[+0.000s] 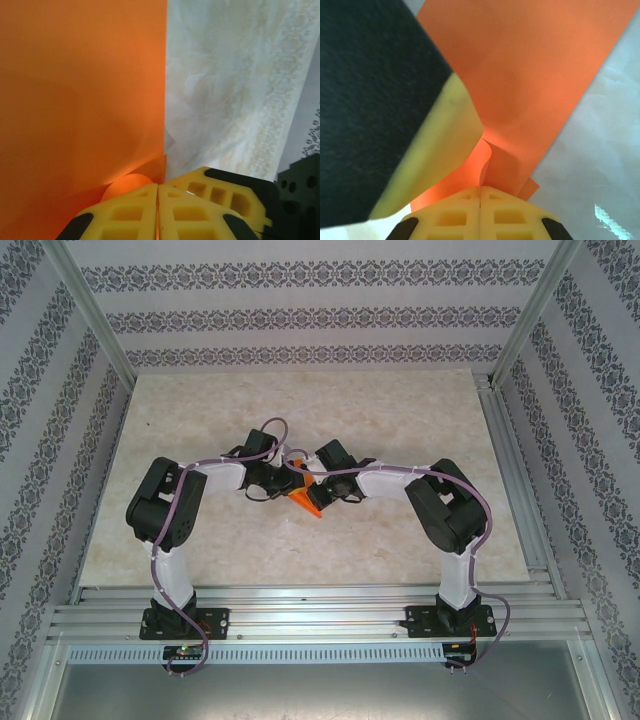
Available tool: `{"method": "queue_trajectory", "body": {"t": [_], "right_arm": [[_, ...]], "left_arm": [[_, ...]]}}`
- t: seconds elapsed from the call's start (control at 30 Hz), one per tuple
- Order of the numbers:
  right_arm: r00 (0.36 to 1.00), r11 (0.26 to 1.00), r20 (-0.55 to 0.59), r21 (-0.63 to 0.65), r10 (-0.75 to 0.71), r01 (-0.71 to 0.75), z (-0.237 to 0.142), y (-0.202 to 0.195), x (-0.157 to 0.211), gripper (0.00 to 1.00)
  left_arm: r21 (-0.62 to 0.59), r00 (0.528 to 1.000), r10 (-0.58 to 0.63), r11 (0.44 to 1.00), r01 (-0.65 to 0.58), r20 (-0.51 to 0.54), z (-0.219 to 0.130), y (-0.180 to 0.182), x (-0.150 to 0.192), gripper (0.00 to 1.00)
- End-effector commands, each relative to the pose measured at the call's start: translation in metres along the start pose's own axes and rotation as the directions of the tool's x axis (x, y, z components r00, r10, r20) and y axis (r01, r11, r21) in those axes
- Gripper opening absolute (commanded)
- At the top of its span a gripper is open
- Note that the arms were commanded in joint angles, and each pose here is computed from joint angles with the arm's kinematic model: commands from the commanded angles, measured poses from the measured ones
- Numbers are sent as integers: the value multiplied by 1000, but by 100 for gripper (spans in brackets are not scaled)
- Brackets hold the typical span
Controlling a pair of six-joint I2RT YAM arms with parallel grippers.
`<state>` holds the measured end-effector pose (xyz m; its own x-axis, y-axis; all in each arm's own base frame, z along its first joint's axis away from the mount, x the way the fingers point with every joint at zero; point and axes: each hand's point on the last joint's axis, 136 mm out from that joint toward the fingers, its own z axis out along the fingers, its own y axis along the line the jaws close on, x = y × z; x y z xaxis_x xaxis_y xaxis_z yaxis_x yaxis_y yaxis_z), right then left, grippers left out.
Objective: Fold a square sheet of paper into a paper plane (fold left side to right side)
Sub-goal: Third fold the triangle at the center of the table.
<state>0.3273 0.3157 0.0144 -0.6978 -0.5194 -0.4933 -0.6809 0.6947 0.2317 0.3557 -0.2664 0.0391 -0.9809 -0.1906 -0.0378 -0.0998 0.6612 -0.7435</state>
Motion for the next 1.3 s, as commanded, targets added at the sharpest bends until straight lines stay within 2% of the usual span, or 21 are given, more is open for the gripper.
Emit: {"method": "queue_trajectory", "body": {"t": [0.0,0.63,0.7,0.97,1.1,1.27], "right_arm": [[990,1000,-138,14,18,-17,20,-2,40,1],[991,1000,-134,9,25,-24,18,-2,37,2],[994,999,-106,-1,34,-34,11,0,28,5],[991,993,60,4,118,-118,-44,-6,-14,29],[975,982,114,-20,190,-189,-70,-9,-19,30],[934,938,131,-150,333,-313,-91,13,-20,25]], "left_arm": [[-51,999,34,998,-34,1,2,4,0,10],[-179,999,15,984,-22,-43,13,47,15,10],[-207,999,10,978,-20,-51,15,57,18,10],[-251,997,-10,968,-9,-75,21,75,28,10],[-256,997,-6,967,-13,-74,21,74,28,10],[-257,997,-3,966,-16,-74,21,73,28,10]]}}
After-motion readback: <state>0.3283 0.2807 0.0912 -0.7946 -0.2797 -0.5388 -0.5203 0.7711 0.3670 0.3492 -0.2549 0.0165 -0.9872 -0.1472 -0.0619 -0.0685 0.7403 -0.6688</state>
